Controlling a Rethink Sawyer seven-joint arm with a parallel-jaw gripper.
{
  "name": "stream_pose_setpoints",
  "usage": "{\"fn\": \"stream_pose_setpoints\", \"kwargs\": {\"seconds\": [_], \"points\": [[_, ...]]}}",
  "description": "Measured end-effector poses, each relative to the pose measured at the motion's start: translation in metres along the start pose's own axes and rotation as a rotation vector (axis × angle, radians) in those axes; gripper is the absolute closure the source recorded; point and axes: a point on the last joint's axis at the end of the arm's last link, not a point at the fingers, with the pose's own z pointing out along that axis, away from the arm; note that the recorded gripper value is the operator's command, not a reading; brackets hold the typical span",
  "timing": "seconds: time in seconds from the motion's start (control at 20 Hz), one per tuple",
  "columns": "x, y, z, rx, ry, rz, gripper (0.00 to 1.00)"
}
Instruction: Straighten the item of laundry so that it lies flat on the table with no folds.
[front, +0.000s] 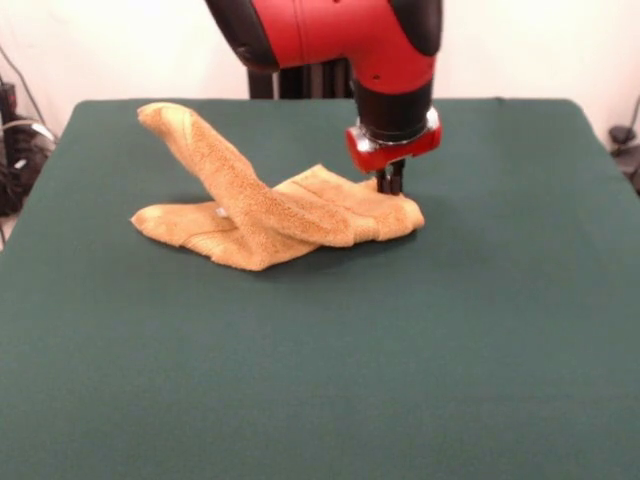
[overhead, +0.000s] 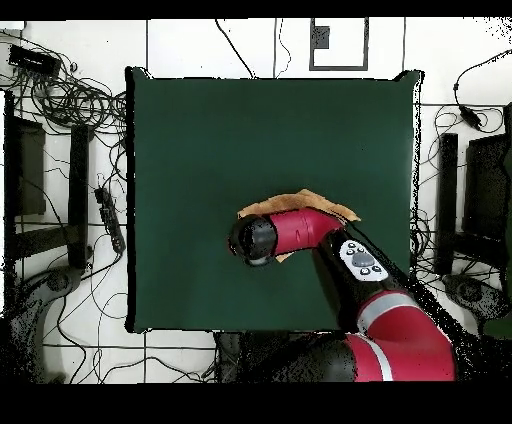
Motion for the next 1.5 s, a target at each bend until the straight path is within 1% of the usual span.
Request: {"fn": "stream_pose_setpoints", "kwargs": {"seconds": [0.25,0.3,0.45,0.6,0.7,0.85,1.0,1.1,1.35,1.45,1.5], "points": [[-0.006,-0.004,0.000,-0.024,0.043,0.037,1.00],[-0.008,-0.006,0.001,-0.040,0.059,0.060,1.00],[-0.011,-0.009,0.001,-0.064,0.087,0.092,1.00],[-0.015,-0.013,0.001,-0.094,0.131,0.126,1.00],[-0.015,-0.014,0.002,-0.104,0.152,0.135,1.00],[-0.013,-0.013,0.005,-0.136,0.209,0.158,1.00],[-0.004,-0.010,0.011,-0.161,0.279,0.167,1.00],[0.002,-0.007,0.015,-0.169,0.315,0.165,1.00],[0.027,0.012,0.032,-0.206,0.473,0.144,1.00],[0.034,0.017,0.036,-0.213,0.511,0.138,1.00],[0.041,0.023,0.040,-0.218,0.545,0.132,1.00]]}}
